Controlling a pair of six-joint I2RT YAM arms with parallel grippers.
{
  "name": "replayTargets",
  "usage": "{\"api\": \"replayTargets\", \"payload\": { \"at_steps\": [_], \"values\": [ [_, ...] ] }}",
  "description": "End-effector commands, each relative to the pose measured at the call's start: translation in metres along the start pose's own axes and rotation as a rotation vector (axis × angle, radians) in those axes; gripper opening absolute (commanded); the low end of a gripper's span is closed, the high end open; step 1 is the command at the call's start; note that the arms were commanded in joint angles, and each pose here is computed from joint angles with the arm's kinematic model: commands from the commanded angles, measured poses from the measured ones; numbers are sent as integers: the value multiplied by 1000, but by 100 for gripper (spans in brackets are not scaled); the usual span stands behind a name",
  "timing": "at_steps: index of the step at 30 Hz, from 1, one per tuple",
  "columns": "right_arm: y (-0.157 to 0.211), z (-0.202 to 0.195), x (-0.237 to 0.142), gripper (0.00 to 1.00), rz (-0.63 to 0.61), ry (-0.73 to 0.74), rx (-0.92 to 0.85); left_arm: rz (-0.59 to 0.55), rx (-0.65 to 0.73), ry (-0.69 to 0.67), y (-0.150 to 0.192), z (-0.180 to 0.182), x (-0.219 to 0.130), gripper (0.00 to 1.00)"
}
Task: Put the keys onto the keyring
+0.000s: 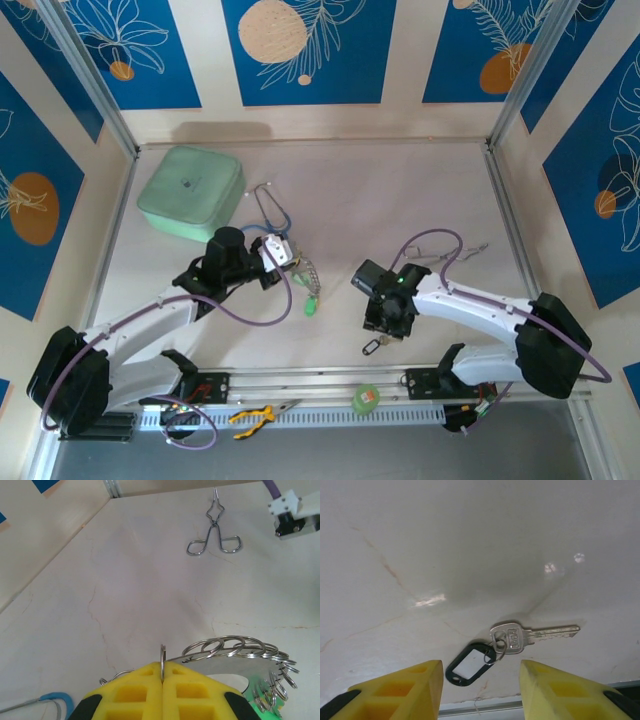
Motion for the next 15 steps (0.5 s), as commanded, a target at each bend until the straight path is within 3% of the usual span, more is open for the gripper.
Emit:
{"api": "replayTargets", "payload": {
  "at_steps": [1, 15],
  "values": [
    [8, -11, 12, 45, 45, 65, 59, -64, 49, 12, -16, -3, -2, 0],
    [10, -6, 20, 36, 78, 58, 94, -61, 56, 28, -16, -6, -1, 0]
  ]
}}
Point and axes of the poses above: each hand's point on the last joint's axis, 136 mm out from that joint toward the fingers, its own x axis out along the fingers, its own z axis along the line the jaws close on, y = z × x, the point moved 2 cm from there along -x, back along the fingers, and after that the axes turned 2 degrees about -x, right-handed, at the moved point
